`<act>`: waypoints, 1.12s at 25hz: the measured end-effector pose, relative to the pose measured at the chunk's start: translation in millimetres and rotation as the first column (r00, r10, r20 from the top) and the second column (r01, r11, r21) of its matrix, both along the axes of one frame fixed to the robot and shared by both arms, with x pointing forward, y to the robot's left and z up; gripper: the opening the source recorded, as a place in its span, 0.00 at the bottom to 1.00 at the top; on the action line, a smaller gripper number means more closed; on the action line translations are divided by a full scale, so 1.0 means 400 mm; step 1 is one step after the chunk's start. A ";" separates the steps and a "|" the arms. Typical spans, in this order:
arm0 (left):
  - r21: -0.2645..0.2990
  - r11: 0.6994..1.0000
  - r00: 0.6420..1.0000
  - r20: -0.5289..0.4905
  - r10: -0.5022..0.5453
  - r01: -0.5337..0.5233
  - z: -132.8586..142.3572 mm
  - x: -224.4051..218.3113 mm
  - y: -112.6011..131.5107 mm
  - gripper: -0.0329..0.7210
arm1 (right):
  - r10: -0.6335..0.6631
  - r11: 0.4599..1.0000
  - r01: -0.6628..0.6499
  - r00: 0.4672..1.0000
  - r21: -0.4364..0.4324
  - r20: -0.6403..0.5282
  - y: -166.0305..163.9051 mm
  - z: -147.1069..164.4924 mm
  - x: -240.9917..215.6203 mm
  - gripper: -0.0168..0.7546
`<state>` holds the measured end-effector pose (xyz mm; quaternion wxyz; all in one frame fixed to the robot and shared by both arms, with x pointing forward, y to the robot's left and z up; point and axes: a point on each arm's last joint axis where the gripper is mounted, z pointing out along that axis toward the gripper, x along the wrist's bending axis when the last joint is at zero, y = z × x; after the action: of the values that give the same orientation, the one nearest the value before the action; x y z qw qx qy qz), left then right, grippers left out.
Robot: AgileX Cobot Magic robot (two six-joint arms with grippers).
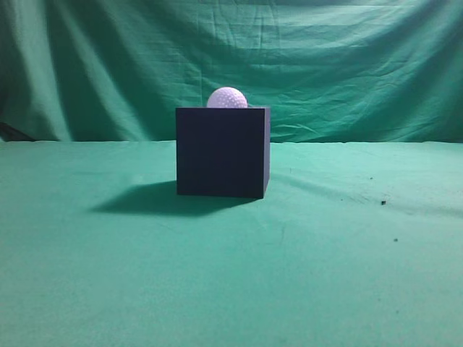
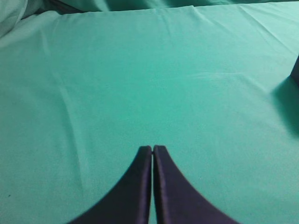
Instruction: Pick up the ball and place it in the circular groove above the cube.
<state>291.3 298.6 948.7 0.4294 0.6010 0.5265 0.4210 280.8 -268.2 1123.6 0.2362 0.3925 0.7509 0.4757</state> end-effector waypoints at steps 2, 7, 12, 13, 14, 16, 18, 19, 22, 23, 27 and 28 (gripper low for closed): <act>0.000 1.000 1.000 0.000 0.000 0.000 0.000 0.000 0.000 0.04 | -0.050 0.998 0.047 0.996 0.045 0.072 -0.004 -0.014 0.006 0.02; 0.000 1.000 1.000 0.000 0.000 0.000 0.000 0.000 0.000 0.04 | -0.250 0.965 0.228 0.948 0.131 0.194 -0.029 -0.121 0.016 0.02; 0.000 1.000 1.000 0.000 0.000 0.000 0.000 0.000 0.000 0.04 | -0.422 0.906 0.395 0.876 0.154 0.233 -0.054 -0.252 0.014 0.02; 0.000 1.000 1.000 0.000 0.000 0.000 0.000 0.000 0.000 0.04 | -0.442 0.896 0.419 0.869 0.146 0.223 -0.056 -0.282 0.015 0.02; 0.000 1.000 1.000 0.000 0.000 0.000 0.000 0.000 0.000 0.04 | -0.467 0.884 0.447 0.859 0.137 0.211 -0.060 -0.317 0.016 0.02; 0.000 1.000 1.000 0.000 0.000 0.000 0.000 0.000 0.000 0.04 | -0.491 0.871 0.476 0.851 0.121 0.188 -0.063 -0.363 0.018 0.02; 0.000 1.000 1.000 0.000 0.000 0.000 0.000 0.000 0.000 0.04 | -0.501 0.866 0.493 0.853 0.090 0.146 -0.064 -0.413 0.023 0.02; 0.000 1.000 1.000 0.000 0.000 0.000 0.000 0.000 0.000 0.04 | -0.502 0.865 0.495 0.854 0.082 0.135 -0.064 -0.429 0.024 0.02; 0.000 1.000 1.000 0.000 0.000 0.000 0.000 0.000 0.000 0.04 | -0.502 0.865 0.497 0.857 0.070 0.119 -0.064 -0.445 0.025 0.02; 0.000 1.000 1.000 0.000 0.000 0.000 0.000 0.000 0.000 0.04 | -0.502 0.865 0.497 0.857 0.070 0.120 -0.064 -0.445 0.025 0.02; 0.000 1.000 1.000 0.000 0.000 0.000 0.000 0.000 0.000 0.04 | -0.502 0.865 0.496 0.856 0.072 0.123 -0.064 -0.444 0.025 0.02; 0.000 1.000 1.000 0.000 0.000 0.000 0.000 0.000 0.000 0.04 | -0.502 0.865 0.497 0.857 0.071 0.121 -0.064 -0.446 0.025 0.02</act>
<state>291.3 298.6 948.7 0.4294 0.6010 0.5265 0.4210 290.9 -293.8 945.2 0.3945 0.5447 0.5967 0.4378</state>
